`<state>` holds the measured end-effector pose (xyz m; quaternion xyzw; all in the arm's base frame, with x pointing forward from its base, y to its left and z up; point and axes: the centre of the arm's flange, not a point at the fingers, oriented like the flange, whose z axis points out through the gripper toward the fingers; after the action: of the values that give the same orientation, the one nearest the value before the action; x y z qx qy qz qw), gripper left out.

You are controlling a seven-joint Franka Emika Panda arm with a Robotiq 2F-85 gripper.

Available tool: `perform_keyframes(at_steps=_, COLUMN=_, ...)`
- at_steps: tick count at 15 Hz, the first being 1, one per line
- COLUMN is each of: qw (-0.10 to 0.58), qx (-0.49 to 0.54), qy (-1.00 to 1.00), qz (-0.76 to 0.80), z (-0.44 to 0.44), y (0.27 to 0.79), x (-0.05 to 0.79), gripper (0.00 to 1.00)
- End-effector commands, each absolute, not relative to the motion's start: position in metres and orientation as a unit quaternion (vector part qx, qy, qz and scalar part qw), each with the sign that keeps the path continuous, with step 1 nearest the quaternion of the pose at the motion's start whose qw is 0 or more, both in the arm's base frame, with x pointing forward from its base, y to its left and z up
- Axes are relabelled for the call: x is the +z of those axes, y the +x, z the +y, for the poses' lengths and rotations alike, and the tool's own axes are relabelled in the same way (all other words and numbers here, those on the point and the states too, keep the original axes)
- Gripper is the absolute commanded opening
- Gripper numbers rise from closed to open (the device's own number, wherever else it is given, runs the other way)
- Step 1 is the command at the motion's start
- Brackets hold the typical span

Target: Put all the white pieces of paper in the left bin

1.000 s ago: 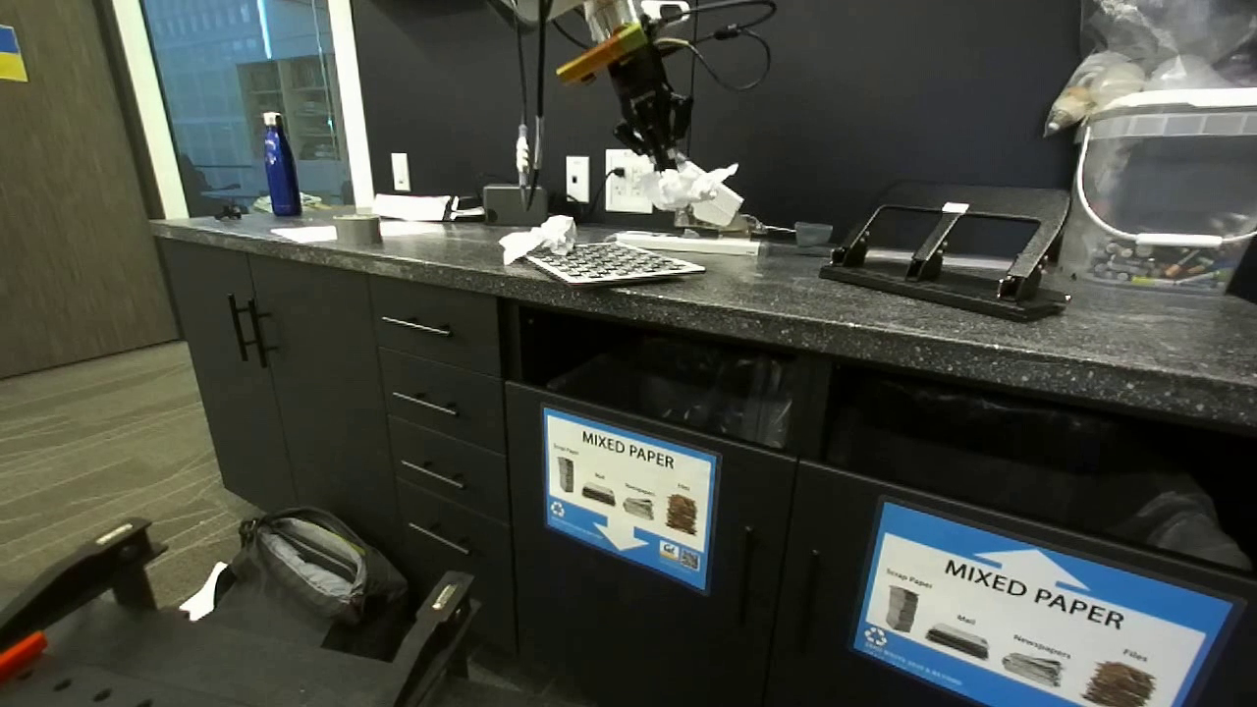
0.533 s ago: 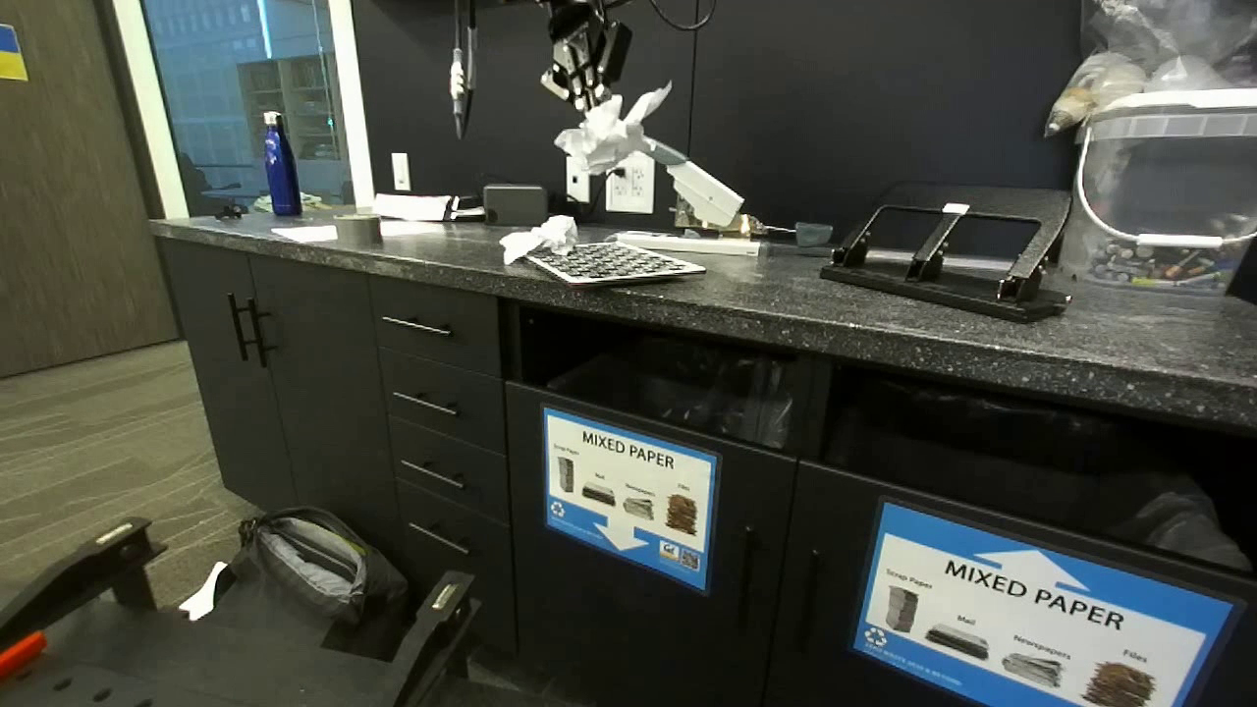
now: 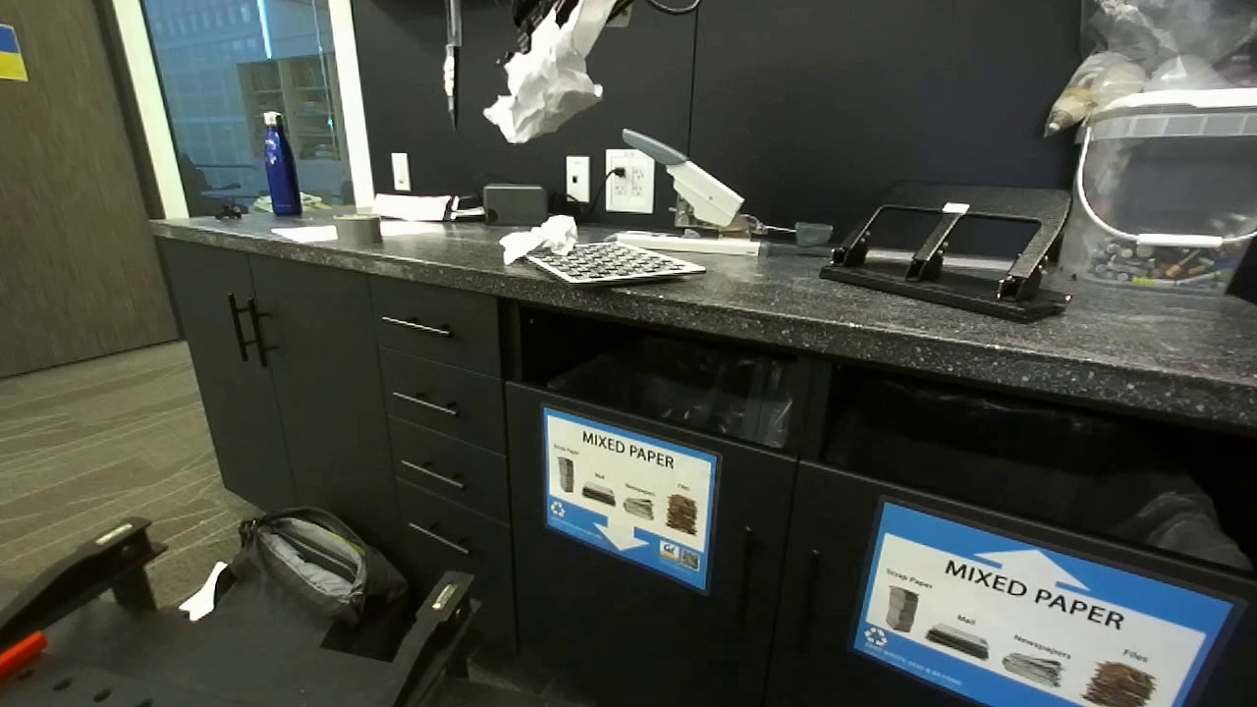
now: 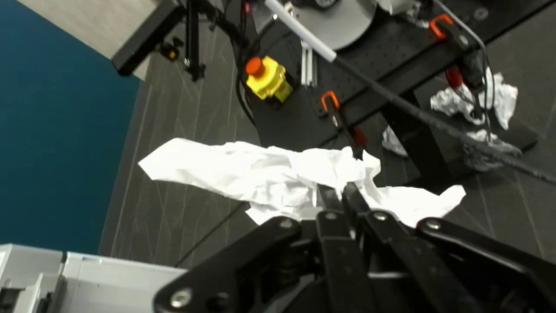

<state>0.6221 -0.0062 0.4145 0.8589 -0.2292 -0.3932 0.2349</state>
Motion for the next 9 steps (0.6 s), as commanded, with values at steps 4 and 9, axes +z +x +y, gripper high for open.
perform_keyframes(at_steps=4, qw=0.173, qx=-0.527, qy=0.82, qz=-0.145, z=-0.028, y=0.508, x=0.368, gripper=0.08)
perform_keyframes(at_steps=9, qw=0.09, qx=-0.581, qy=0.806, qz=-0.061, z=-0.019, y=0.456, x=0.327, gripper=0.08)
